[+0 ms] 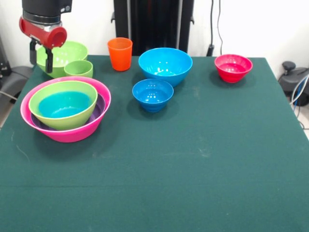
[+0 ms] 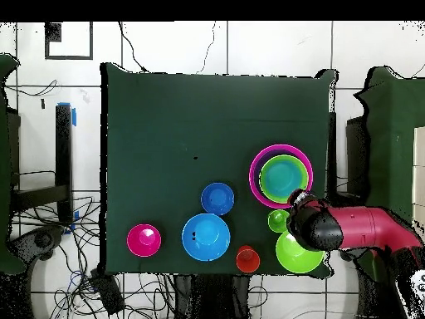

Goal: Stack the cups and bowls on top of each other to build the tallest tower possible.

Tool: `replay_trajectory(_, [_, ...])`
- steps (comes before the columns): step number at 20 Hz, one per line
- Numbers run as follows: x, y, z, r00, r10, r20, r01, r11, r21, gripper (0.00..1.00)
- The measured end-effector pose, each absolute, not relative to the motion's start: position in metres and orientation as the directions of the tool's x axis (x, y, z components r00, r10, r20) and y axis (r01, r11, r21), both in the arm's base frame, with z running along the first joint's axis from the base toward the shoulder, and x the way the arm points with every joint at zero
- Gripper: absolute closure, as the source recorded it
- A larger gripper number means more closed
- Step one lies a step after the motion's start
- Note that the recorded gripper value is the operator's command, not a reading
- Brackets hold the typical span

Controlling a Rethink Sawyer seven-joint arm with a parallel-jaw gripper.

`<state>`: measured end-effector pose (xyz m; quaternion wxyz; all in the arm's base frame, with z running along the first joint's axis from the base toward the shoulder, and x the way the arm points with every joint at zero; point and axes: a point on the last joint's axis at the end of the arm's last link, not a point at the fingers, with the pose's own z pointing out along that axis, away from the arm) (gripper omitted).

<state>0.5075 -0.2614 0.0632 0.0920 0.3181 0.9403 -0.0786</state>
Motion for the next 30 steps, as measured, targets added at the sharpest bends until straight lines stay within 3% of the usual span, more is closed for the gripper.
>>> replay_trajectory(18, [0.482,-0.265,0.065,-0.783,0.584,-0.214,0.617,0.772,-0.150,0.00])
replay_trajectory(30, [0.431,-0.200,0.088,-0.828,0.537,-0.163,0.561,0.795,-0.229,0.00])
